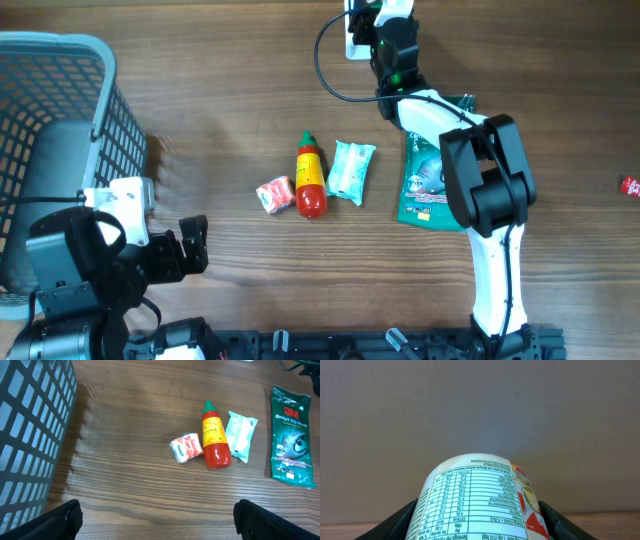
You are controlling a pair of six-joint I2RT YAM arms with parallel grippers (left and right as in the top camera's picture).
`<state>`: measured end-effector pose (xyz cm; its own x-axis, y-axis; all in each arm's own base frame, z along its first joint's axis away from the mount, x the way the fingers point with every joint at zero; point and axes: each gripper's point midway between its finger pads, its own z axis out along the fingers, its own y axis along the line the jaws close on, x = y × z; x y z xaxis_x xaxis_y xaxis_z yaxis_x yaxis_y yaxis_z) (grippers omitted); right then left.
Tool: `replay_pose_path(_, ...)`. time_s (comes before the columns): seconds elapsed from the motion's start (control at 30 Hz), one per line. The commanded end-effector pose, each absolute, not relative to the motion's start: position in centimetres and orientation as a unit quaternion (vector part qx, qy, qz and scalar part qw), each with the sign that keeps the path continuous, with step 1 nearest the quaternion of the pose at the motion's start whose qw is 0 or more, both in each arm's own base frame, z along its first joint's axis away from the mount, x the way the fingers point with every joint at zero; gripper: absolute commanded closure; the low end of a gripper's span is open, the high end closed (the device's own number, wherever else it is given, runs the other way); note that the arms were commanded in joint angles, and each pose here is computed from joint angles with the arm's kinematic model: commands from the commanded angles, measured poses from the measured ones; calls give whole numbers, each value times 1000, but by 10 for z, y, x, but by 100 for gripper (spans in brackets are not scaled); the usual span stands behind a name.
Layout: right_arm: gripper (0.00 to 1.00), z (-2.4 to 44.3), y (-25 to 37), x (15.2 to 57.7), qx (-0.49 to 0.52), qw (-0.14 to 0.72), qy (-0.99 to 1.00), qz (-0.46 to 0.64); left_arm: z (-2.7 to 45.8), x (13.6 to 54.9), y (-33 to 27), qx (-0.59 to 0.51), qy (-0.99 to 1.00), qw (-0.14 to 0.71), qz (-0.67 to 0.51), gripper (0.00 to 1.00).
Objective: Scan the item barcode
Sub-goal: 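Carry the jar right with the right gripper and set it at the table edge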
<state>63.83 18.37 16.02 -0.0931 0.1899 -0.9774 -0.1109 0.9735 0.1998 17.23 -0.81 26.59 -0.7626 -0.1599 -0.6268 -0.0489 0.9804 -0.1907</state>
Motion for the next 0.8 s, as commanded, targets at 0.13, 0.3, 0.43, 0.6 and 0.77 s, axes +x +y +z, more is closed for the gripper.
replay_pose_path(0.13,49,290,107,621,86,692,711,83,268,172,-10,-44,933,347,-83,0)
replay_pose_path(0.3,49,276,-1,583,161,585,795,7,268,172,-10,-44,933,347,-83,0)
replay_pose_path(0.43,48,203,-116,515,295,413,861,-18,268,172,-10,-44,933,347,-83,0)
replay_pose_path(0.6,46,134,-203,440,398,270,877,-5,268,172,-10,-44,933,347,-83,0)
replay_pose_path(0.77,41,81,-278,389,473,205,856,-26,268,172,-10,-44,933,347,-83,0)
